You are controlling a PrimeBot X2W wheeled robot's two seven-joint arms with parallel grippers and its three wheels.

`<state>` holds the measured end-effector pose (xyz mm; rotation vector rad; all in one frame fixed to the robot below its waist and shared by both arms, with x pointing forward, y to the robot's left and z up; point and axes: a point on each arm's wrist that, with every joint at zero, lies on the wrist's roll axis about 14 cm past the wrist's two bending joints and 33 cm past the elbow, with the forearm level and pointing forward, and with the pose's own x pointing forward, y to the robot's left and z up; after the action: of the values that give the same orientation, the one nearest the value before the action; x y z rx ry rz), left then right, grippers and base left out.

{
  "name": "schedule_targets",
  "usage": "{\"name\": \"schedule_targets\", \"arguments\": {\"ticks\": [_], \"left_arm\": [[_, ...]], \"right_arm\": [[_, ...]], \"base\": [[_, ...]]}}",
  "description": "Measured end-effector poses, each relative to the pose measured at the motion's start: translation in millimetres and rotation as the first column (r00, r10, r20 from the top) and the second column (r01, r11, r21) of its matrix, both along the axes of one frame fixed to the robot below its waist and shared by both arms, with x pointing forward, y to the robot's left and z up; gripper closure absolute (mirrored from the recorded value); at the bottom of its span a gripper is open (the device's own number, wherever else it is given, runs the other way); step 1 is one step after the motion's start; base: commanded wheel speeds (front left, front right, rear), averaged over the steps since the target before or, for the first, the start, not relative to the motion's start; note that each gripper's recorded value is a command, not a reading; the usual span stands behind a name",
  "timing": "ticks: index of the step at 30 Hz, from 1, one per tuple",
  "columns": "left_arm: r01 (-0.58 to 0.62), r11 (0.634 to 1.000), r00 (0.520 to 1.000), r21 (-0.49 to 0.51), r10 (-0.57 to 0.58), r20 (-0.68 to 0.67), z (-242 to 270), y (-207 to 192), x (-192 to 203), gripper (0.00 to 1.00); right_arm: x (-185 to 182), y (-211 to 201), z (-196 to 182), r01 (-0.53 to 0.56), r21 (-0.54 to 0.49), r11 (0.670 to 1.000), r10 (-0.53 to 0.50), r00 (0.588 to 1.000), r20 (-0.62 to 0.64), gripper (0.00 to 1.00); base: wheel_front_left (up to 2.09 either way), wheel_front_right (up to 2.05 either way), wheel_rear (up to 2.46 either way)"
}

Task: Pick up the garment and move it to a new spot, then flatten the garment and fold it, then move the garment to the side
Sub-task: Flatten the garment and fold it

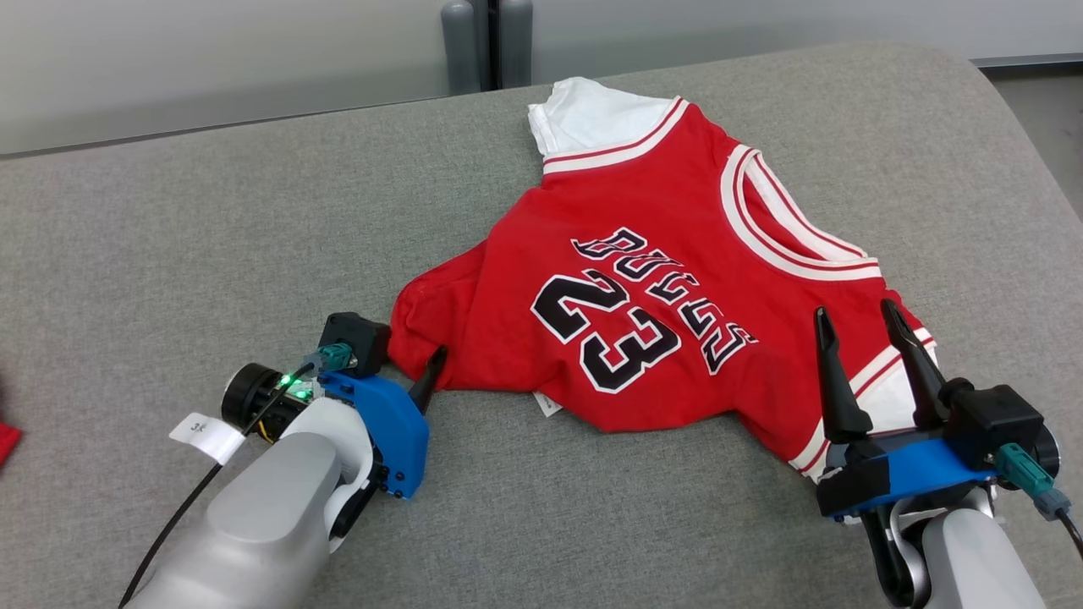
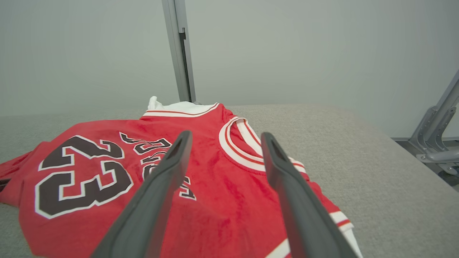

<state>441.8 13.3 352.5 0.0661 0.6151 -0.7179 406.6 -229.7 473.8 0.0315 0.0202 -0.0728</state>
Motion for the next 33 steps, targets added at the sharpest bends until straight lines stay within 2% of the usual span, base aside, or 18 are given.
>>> {"name": "schedule_targets", "arguments": {"ticks": [1, 10, 17, 29, 33], "left_arm": [[0.005, 1.0, 1.0, -0.005, -0.005, 0.009, 1.1, -1.3, -0.3, 1.0], [-0.055, 0.991, 0.984, -0.121, 0.075, 0.162, 49.1, 6.4, 9.1, 1.0], [-0.162, 0.968, 0.944, -0.19, 0.208, 0.256, 86.9, 46.4, 1.0, 1.0], [-0.407, 0.889, 0.84, -0.208, 0.454, 0.296, 91.0, 140.4, -63.6, 1.0], [-0.453, 0.867, 0.818, -0.209, 0.497, 0.29, 91.0, 154.5, -81.8, 1.0]], "right_arm": [[-0.1, -0.4, 0.2, 0.001, 0.0, 1.0, -0.001, 1.0, 0.001, 0.0], [1.9, 13.3, 11.7, -0.034, 0.016, 0.999, 0.034, 0.999, 0.038, 0.0], [4.3, 35.8, 21.0, -0.094, 0.031, 0.995, 0.092, 0.994, 0.067, 0.0], [8.7, 66.1, 16.2, -0.173, 0.051, 0.984, 0.17, 0.984, 0.056, 0.0], [9.5, 70.3, 13.7, -0.183, 0.055, 0.982, 0.18, 0.982, 0.049, 0.0]], "base": [[0.0, 0.0, 0.0], [0.0, 0.0, 0.0], [0.0, 0.0, 0.0], [0.0, 0.0, 0.0], [0.0, 0.0, 0.0]]}}
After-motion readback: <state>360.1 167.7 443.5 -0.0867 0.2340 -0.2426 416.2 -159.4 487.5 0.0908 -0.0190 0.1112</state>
